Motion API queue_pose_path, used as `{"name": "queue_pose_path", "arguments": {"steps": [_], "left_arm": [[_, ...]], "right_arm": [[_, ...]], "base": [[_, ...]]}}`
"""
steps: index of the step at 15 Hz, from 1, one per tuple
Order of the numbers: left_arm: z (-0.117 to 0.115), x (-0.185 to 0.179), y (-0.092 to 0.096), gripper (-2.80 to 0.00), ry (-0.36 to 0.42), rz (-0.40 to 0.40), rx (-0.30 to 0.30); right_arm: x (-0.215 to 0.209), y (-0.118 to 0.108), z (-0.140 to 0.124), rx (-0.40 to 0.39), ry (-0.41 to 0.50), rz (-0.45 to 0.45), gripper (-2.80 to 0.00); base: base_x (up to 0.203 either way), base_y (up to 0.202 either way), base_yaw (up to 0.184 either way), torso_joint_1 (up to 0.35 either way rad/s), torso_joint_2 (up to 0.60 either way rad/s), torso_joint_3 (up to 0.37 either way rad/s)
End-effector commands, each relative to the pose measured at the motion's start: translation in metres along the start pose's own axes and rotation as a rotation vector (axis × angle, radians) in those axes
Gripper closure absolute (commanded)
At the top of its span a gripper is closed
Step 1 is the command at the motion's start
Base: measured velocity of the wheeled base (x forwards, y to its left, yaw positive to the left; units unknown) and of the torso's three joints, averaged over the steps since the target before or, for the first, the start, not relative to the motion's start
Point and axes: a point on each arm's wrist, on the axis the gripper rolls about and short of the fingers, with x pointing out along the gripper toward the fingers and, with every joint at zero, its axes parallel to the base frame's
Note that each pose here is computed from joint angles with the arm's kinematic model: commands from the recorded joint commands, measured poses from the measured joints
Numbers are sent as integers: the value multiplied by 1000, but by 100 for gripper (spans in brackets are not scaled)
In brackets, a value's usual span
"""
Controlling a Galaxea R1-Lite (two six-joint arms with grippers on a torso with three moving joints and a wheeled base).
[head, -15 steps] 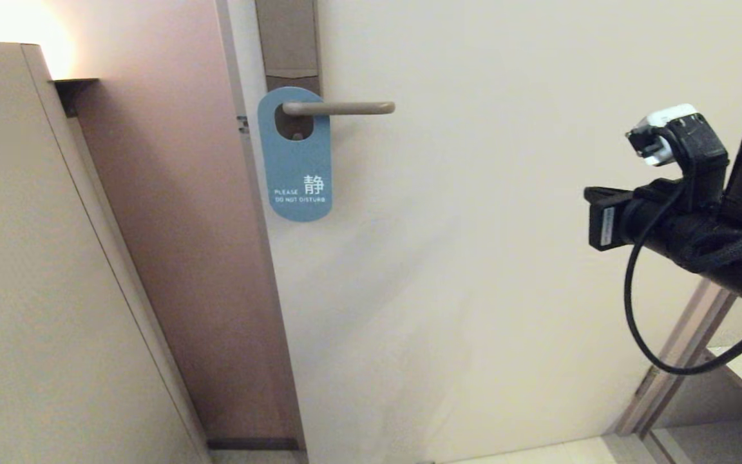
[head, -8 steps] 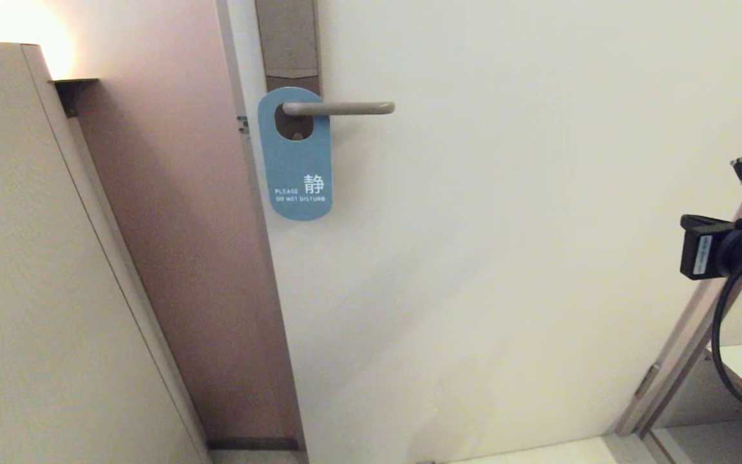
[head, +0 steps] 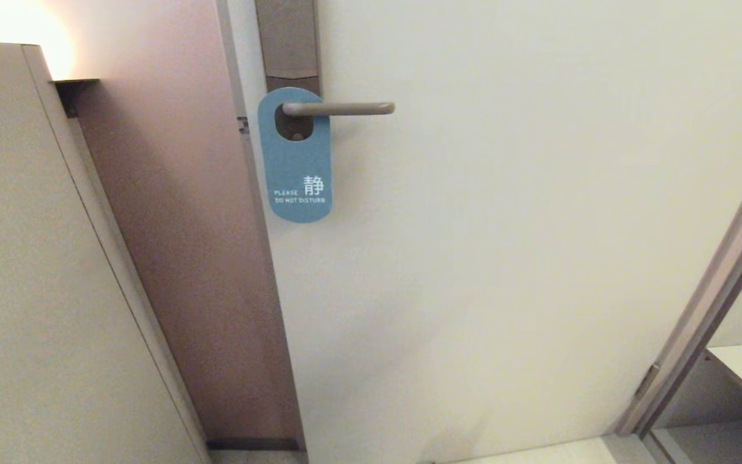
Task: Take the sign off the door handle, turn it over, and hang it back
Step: Take down the sign
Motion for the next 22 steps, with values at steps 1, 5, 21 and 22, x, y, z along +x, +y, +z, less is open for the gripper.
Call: {"name": "queue_pose_path", "arguments": {"steps": [1, 5, 21, 22], "left_arm": [[0, 0, 0, 0, 2, 1, 0], [0, 0, 0, 0, 2, 1, 0], [0, 0, 0, 0, 3, 1, 0], [0, 0, 0, 0, 1, 1, 0]], "right_arm": [[-21, -3, -14, 7, -23, 2, 0], [-54, -5, -50, 15, -50, 88, 0], [-108, -6, -118, 93, -60, 189, 0], [-111, -6, -121, 94, -62, 187, 0]], "base": [[0, 0, 0, 0, 0, 0], [0, 0, 0, 0, 0, 0], [0, 0, 0, 0, 0, 0], [0, 0, 0, 0, 0, 0]]}}
